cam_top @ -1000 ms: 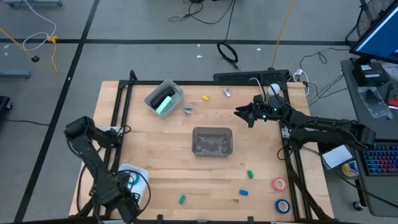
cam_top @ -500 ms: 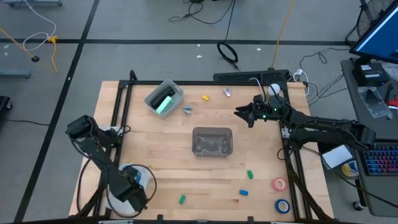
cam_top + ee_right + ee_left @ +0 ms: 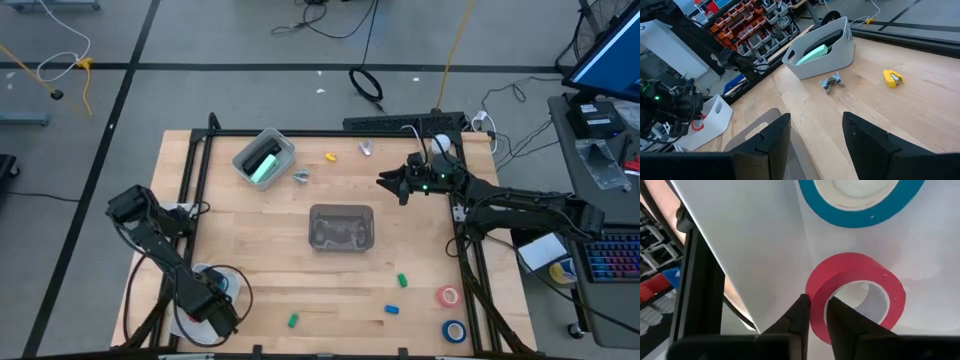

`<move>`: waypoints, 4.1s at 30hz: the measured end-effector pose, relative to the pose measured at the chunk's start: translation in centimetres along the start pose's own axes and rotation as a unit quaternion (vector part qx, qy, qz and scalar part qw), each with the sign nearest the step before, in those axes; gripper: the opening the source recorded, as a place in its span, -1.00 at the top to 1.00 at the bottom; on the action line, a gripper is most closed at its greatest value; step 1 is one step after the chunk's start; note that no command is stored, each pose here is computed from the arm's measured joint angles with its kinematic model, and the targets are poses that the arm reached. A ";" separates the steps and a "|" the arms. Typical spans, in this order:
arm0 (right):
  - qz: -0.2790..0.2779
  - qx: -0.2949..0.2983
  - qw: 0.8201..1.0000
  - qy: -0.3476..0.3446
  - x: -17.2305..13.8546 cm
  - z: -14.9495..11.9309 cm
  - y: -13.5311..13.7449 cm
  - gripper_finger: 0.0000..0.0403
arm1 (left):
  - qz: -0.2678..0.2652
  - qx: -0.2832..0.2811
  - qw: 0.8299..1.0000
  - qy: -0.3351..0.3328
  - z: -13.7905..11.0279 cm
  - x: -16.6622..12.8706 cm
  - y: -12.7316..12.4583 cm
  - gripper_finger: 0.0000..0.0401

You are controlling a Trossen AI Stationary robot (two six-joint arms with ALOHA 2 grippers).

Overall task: Pick and place Stapler, Stapler remover, tape
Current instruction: Put the orange tape into the white bin, then put the pink tape into the white bin

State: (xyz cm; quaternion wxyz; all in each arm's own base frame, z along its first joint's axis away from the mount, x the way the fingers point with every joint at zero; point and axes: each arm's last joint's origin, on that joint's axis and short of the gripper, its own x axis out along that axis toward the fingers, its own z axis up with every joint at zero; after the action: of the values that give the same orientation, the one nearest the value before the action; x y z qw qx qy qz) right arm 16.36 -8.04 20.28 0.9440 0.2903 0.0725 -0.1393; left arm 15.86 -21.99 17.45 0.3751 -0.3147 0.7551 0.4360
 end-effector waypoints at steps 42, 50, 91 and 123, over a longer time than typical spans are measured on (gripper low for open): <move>0.001 0.000 1.000 -0.001 0.0 0.0 0.0 0.15 | -0.128 -0.102 0.987 -0.003 1.4 -4.5 2.2 0.24; 0.120 0.039 0.991 0.045 -0.1 0.0 1.0 0.15 | -0.473 -0.122 0.847 -0.211 3.0 -10.1 3.4 0.25; 0.003 -0.174 0.868 0.466 -8.4 0.9 12.4 0.15 | -0.458 0.008 0.653 -0.603 11.2 -12.6 -0.8 0.25; -0.030 -0.106 0.751 0.651 -10.8 -13.1 14.0 0.15 | -0.445 0.178 0.640 -0.600 17.1 -12.4 -1.0 0.25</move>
State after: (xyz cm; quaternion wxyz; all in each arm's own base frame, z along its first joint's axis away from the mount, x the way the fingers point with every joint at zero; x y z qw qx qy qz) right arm 9.67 12.85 19.24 0.6885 0.2069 0.6922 0.0640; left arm 28.09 -5.24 21.67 0.9434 -0.2096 0.1961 0.1663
